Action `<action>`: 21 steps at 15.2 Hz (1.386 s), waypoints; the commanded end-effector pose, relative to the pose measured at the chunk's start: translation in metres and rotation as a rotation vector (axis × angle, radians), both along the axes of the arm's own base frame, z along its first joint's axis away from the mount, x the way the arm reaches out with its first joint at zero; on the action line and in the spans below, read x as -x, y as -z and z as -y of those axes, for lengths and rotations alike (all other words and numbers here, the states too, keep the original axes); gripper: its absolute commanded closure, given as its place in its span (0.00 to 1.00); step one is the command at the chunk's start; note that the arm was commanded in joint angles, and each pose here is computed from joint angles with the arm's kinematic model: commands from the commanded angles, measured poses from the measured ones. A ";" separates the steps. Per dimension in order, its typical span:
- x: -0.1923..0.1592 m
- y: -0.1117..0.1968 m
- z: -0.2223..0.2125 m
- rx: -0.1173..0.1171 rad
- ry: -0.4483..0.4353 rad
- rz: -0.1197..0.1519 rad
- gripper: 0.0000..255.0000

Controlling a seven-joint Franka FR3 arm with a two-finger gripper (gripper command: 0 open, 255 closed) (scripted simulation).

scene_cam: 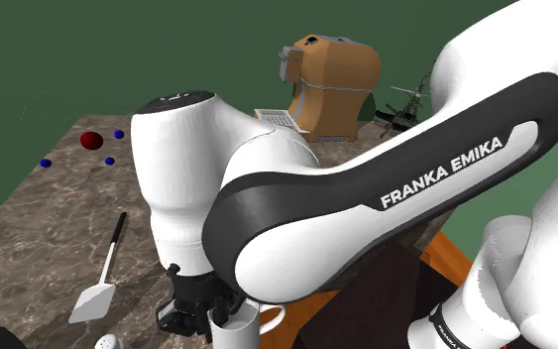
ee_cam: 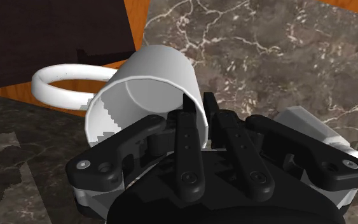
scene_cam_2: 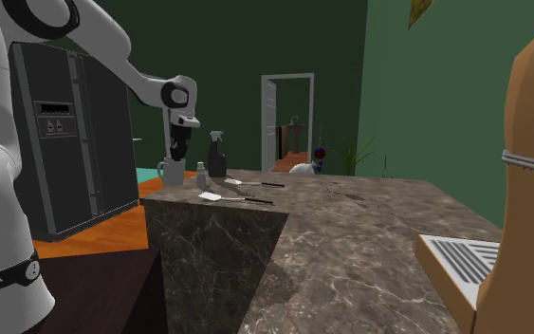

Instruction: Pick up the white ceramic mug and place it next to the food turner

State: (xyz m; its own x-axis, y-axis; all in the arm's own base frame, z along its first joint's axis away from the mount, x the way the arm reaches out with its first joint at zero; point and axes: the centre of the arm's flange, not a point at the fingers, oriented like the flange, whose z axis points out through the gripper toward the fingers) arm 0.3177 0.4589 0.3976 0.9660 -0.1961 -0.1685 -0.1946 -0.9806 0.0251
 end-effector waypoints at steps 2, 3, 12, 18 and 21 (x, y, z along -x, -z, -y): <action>0.000 0.016 -0.001 0.000 0.000 0.000 1.00; 0.000 0.021 -0.001 0.000 0.000 0.000 1.00; 0.000 0.039 -0.001 0.000 0.000 0.000 1.00; 0.000 0.039 -0.001 0.000 0.000 0.000 0.00; -0.002 0.026 -0.001 0.000 0.000 0.000 0.00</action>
